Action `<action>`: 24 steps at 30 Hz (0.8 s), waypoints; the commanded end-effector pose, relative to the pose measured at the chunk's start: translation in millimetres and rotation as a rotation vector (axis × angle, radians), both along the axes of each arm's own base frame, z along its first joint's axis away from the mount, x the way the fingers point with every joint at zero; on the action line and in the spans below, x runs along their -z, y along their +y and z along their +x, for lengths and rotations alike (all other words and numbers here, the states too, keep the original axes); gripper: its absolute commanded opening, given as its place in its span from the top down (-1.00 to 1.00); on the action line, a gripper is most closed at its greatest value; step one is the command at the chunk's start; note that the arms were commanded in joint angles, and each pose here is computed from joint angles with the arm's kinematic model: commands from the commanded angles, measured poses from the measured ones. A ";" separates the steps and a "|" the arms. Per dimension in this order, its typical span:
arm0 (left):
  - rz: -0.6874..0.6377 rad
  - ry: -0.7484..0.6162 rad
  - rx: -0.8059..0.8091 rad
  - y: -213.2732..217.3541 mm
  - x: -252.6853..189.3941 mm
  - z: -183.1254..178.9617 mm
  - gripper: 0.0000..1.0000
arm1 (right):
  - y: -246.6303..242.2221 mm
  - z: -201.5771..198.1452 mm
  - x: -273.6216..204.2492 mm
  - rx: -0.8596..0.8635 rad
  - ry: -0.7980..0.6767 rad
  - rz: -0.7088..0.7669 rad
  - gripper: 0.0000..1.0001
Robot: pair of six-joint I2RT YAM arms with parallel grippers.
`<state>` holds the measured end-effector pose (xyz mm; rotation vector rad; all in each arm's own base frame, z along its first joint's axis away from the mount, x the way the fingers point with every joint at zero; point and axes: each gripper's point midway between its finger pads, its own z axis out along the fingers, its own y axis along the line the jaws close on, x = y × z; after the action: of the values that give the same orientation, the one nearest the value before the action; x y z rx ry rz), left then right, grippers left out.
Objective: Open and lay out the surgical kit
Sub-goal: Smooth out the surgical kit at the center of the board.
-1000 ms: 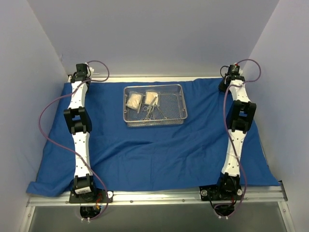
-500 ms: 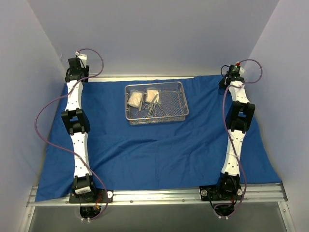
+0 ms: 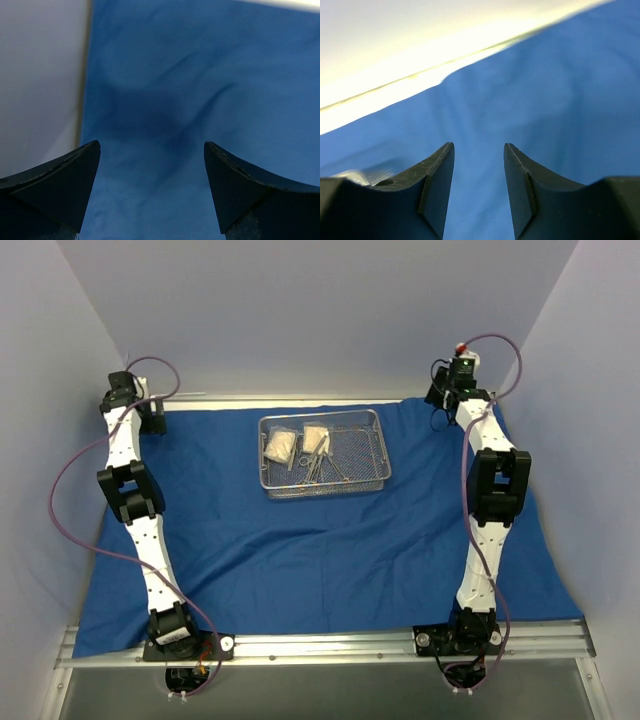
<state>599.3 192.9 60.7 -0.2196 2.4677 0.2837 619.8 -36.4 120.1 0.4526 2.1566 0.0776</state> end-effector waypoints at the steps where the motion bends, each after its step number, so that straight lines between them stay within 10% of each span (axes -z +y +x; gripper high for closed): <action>1: -0.067 0.052 -0.068 20.0 -6.7 -32.7 -0.87 | 19.6 -8.7 -17.6 -0.064 -0.024 -0.039 0.19; 10: -0.108 0.152 -0.059 24.7 38.9 -47.9 -0.92 | 27.4 -28.6 5.5 -0.066 0.049 -0.036 0.20; 24: -0.363 0.185 0.006 -1.1 65.8 -63.2 0.95 | 13.5 -40.6 -15.9 -0.016 0.033 -0.107 0.21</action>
<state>555.3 209.8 25.6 -0.3407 2.5826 -0.0521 582.6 -17.2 93.3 0.3841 2.2591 -0.0014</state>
